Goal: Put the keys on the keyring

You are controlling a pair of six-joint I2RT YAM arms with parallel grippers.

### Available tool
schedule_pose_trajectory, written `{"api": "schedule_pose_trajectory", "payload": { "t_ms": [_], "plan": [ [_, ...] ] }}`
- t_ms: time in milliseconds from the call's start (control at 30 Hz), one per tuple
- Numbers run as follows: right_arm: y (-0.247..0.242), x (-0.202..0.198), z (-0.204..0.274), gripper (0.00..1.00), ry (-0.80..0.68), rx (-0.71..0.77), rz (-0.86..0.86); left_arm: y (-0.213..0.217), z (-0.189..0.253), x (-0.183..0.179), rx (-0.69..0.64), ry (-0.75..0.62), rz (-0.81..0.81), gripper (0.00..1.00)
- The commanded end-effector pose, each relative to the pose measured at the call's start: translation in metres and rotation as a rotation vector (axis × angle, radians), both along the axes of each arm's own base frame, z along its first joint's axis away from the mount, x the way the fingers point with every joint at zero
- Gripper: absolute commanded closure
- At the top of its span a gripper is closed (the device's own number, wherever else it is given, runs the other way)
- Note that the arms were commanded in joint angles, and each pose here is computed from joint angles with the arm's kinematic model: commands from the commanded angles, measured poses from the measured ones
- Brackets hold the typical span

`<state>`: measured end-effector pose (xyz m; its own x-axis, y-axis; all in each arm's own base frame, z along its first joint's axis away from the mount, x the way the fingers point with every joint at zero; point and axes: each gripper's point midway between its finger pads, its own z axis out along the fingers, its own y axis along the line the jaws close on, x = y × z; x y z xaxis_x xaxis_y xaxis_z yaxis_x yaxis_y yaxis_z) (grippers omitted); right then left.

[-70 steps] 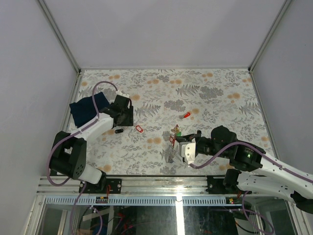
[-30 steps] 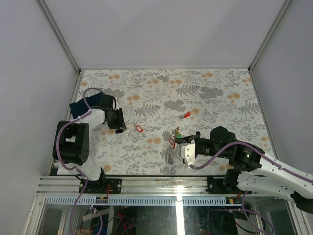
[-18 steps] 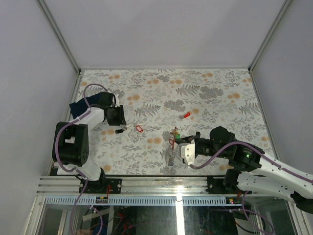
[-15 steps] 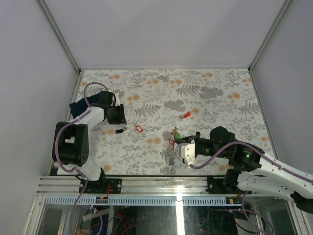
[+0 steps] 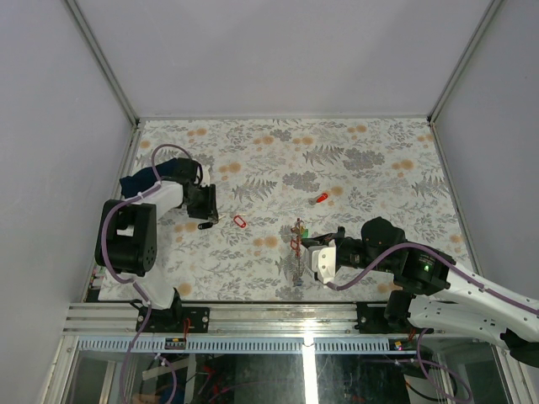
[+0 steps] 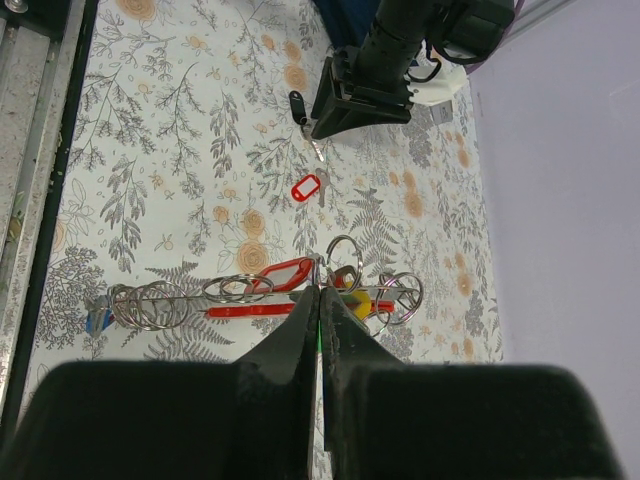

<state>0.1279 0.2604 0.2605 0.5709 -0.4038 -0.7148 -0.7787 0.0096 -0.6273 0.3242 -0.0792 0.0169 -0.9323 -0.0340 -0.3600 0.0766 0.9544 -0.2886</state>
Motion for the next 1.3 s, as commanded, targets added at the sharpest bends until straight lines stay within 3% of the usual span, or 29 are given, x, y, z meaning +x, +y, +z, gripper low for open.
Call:
{"api": "schedule_pose_trajectory", "payload": {
  "t_ms": [0,433,967,1133,1267],
  "plan": [
    [0.005,-0.004,0.021,1.00,-0.020,0.077,0.022,-0.005,0.004,0.000,-0.009,0.008,-0.045,0.61],
    [0.005,-0.004,0.021,1.00,-0.020,0.075,0.025,-0.009,0.002,-0.010,-0.001,0.028,-0.080,0.67],
    [0.005,-0.005,0.021,1.00,-0.014,0.073,0.028,-0.009,0.010,-0.006,0.002,-0.005,-0.089,1.00],
    [0.004,-0.003,0.028,1.00,-0.035,0.093,0.015,-0.012,0.036,-0.001,-0.014,-0.087,-0.115,1.00],
    [0.003,0.003,0.041,1.00,-0.062,0.142,-0.019,-0.021,0.083,0.001,-0.034,-0.242,-0.195,1.00]
  ]
}}
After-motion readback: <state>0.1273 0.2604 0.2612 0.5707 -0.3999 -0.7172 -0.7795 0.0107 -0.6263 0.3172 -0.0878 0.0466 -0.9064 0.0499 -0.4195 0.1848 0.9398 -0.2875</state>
